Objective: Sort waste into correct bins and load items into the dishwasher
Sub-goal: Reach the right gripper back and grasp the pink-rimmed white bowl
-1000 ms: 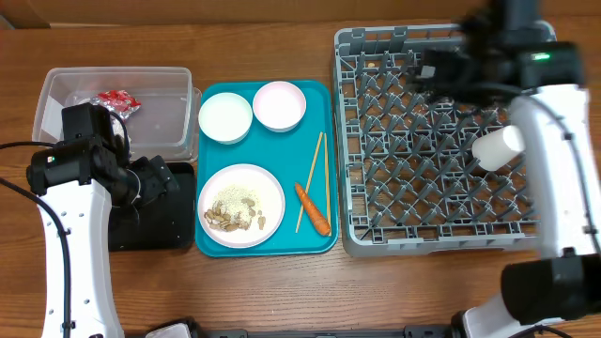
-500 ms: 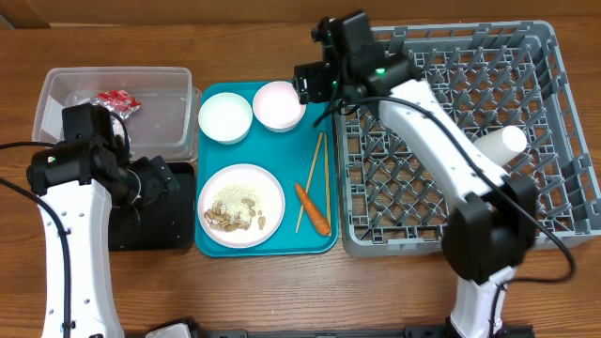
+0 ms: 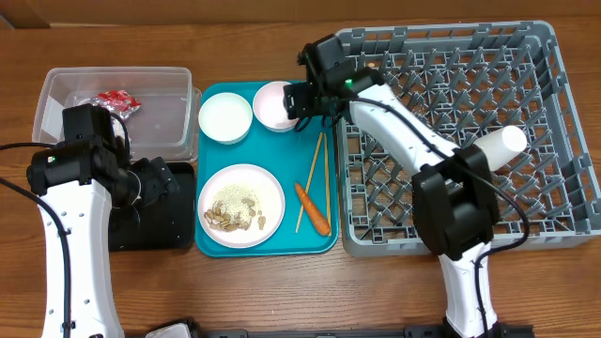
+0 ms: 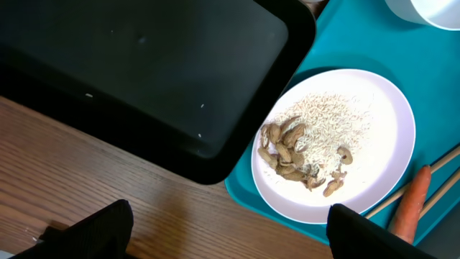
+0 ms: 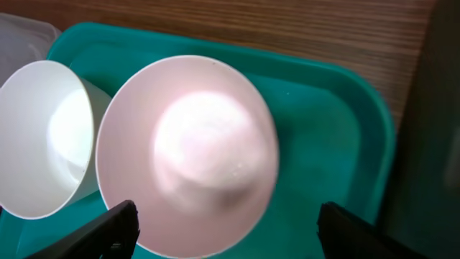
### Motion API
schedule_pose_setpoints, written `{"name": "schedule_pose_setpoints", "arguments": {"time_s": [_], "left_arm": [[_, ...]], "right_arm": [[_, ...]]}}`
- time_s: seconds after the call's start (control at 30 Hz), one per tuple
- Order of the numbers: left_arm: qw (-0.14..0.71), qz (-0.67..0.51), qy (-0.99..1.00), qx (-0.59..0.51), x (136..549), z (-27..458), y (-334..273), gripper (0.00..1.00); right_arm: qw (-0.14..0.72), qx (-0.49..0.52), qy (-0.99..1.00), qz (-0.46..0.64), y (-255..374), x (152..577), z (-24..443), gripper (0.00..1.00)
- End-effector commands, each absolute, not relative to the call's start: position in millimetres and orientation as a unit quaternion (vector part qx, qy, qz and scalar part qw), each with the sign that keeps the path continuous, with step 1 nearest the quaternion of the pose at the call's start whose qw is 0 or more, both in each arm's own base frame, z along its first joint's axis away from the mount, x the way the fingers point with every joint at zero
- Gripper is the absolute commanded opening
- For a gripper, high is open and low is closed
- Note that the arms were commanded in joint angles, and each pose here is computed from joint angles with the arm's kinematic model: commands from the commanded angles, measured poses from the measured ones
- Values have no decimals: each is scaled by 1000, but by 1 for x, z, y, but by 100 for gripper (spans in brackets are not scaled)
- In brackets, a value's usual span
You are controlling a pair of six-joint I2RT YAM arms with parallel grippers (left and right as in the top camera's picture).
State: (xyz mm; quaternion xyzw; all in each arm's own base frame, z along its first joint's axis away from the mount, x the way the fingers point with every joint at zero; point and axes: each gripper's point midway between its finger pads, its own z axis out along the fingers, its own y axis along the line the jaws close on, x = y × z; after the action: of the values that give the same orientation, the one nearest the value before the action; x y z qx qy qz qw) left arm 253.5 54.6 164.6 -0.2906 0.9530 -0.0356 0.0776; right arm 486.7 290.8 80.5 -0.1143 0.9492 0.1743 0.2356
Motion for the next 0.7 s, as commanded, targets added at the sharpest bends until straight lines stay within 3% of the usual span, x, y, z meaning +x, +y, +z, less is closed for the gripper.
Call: {"name": "schedule_pose_setpoints", "arguments": {"time_s": [0.0,0.1,0.4,0.67], "left_arm": [[75,-39,953,-291,253,163,53,88],[75,-39,953,-291,253,163,53,88],[75,-39,953,-291,253,163,53,88],[76,-38,954,-288,253,163,53,88]], "right_arm": [[211,-113,957,161,294,483,49,78],[207,-119,958,156,300,479,42,71],[216,-120,960,131,302,478,40,24],[237,-90,964,84,279,484,74,9]]}}
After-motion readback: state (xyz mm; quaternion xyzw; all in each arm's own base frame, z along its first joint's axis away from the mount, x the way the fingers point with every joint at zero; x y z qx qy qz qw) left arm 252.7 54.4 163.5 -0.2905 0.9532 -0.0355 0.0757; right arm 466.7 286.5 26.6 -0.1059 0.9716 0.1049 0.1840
